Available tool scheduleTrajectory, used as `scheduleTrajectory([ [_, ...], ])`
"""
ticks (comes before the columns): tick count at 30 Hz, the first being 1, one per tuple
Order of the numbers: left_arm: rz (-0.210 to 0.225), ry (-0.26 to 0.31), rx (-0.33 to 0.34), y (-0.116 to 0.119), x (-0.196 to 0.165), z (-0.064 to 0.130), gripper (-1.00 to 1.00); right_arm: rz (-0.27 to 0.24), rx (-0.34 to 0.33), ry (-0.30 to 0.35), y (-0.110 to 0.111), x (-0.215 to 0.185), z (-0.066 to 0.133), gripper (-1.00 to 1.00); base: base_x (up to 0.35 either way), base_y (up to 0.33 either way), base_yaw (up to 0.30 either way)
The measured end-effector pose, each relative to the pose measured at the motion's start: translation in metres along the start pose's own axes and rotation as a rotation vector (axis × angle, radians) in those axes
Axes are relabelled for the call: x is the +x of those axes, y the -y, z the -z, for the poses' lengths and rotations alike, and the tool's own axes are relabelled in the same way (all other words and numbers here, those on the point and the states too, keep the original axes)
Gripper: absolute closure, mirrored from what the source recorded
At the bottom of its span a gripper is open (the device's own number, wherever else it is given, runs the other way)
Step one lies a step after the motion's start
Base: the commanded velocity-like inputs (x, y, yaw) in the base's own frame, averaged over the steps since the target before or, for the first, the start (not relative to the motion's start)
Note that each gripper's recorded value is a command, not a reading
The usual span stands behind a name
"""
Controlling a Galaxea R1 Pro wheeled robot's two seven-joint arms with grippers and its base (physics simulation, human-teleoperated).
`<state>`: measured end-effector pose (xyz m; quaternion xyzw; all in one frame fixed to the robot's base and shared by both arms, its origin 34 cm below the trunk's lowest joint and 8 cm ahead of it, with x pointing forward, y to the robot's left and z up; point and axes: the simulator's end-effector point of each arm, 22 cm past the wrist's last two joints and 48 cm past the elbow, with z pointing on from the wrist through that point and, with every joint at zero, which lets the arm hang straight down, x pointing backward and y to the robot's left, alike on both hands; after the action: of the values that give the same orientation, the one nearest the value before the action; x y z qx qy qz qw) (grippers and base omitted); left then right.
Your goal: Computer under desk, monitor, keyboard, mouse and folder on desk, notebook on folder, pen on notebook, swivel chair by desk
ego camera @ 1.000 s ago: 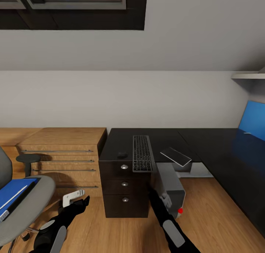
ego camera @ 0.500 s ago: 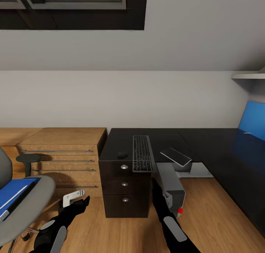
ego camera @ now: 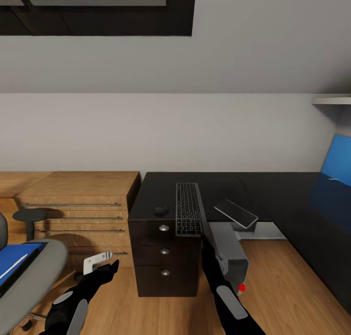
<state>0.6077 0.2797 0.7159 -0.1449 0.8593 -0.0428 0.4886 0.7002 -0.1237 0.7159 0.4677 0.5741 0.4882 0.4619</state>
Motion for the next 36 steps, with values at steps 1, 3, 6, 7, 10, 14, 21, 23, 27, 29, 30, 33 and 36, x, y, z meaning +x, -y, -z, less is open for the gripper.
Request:
scheduleTrajectory([
  [1,0.0,0.0,0.0,0.0,0.0,0.0,-1.0,0.0,0.0,0.0,0.0,-0.0001,0.0,-1.0,0.166,0.0,0.0],
  [3,0.0,0.0,0.0,0.0,0.0002,-0.0001,-1.0,0.001,0.001,0.002,0.0003,-0.0003,-0.0001,-1.0,0.082,0.0,0.0],
  [6,0.0,-0.001,0.0,-0.0001,0.0005,-0.0003,-1.0,0.001,0.002,0.003,0.0005,-0.0008,-0.0001,-1.0,0.033,0.0,0.0],
  [7,0.0,-0.001,0.0,-0.0001,0.0006,-0.0003,-1.0,0.0,0.002,0.003,0.0006,-0.0009,-0.0001,-1.0,0.012,0.0,0.0],
  [10,0.0,-0.001,0.0,-0.0001,0.0006,-0.0003,-1.0,0.0,0.002,0.004,0.0006,-0.001,-0.0001,-1.0,0.03,0.018,0.0],
  [14,0.0,-0.001,0.0,-0.0001,0.0005,-0.0001,-1.0,0.001,0.003,0.004,0.0009,-0.001,0.0001,-1.0,0.123,0.097,0.0],
  [21,0.0,-0.001,0.0,-0.0001,0.0006,-0.0003,-1.0,0.0,0.005,0.002,0.0017,-0.0006,0.0,-1.0,0.032,0.024,0.0],
  [23,0.0,-0.001,0.0,-0.0001,0.0005,-0.0003,-1.0,0.0,0.005,0.002,0.0019,-0.0006,0.0001,-1.0,0.017,0.008,0.0],
  [27,0.0,-0.001,0.0,0.0,0.0003,-0.0001,-1.0,0.0,0.005,0.002,0.0016,-0.0006,0.0002,-1.0,0.116,0.092,0.0],
  [29,0.0,-0.001,0.0,-0.0001,0.0003,-0.0001,-1.0,0.0,0.005,0.002,0.0015,-0.0006,0.0002,-1.0,0.177,0.147,0.0],
  [30,0.0,-0.001,0.0,-0.0001,0.0004,-0.0001,-1.0,0.0,0.005,0.002,0.0015,-0.0006,0.0002,-1.0,0.124,0.103,0.0],
  [33,0.001,-0.002,0.0,0.0,0.0006,-0.0003,-1.0,0.0,0.005,0.002,0.0017,-0.0006,0.0001,-1.0,0.043,0.036,0.0],
  [36,0.001,-0.002,0.0,-0.0001,0.0006,-0.0004,-1.0,0.0,0.005,0.002,0.0016,-0.0006,0.0001,-1.0,0.015,0.013,0.0],
])
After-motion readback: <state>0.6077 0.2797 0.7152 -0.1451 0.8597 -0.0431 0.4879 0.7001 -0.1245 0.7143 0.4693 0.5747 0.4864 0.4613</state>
